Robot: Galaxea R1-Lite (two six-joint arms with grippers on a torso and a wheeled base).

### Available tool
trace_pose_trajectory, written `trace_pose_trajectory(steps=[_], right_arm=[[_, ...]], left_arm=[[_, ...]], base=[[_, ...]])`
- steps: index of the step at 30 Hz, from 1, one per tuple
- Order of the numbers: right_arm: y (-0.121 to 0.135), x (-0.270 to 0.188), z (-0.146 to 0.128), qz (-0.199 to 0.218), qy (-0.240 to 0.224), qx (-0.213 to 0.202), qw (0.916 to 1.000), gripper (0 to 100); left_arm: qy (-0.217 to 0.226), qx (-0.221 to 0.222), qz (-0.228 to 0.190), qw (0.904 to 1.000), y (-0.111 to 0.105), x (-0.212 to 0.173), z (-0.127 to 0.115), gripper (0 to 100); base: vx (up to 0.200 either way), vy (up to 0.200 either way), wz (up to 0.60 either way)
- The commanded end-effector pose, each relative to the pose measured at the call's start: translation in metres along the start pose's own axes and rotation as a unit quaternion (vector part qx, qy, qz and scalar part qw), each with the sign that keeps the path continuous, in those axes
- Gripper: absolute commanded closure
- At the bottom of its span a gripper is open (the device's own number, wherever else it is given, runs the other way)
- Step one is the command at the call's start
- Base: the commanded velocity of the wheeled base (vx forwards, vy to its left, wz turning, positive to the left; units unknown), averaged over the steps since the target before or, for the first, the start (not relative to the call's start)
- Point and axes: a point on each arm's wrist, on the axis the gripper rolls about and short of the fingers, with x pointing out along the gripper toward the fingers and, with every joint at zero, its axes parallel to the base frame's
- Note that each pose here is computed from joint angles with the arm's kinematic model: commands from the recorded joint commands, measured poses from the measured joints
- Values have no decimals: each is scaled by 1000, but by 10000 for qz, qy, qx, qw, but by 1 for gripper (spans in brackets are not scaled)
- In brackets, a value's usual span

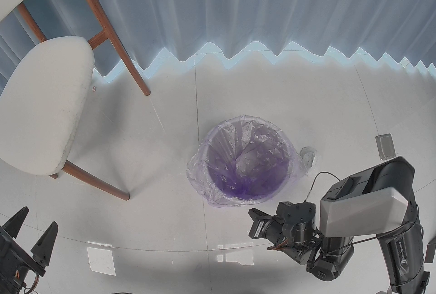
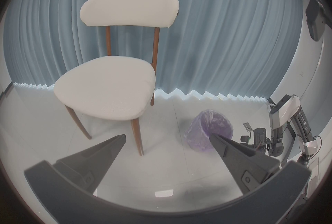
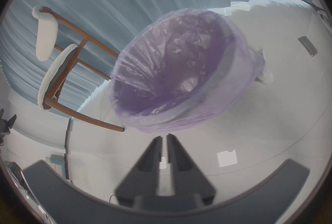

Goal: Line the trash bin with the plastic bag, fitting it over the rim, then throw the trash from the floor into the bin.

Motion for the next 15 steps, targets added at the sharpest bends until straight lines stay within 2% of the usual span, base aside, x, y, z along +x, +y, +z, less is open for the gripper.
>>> trace_pose_trajectory(steps=[1, 4, 6, 9, 15], right_arm=[[7, 17, -14, 175, -27, -82, 9998, 100], [8, 19, -15, 193, -43, -79, 9998, 100], [11, 32, -16, 249, -193, -43, 9995, 100], [9, 44, -18, 144, -357, -36, 9993, 100], [8, 56, -24, 156, -436, -22, 9989, 100]], left_arm=[[-95, -7, 31, 9999, 2, -12, -9, 0], [-44, 6, 53, 10000, 3, -14, -12, 0], [30, 133, 85, 9999, 6, -21, -29, 0], [-14, 320, 80, 9995, 7, -26, -37, 0], [-16, 351, 103, 9993, 10, -37, -52, 0]], base=[[0, 0, 0], [0, 0, 0], [0, 0, 0], [0, 0, 0], [0, 0, 0]])
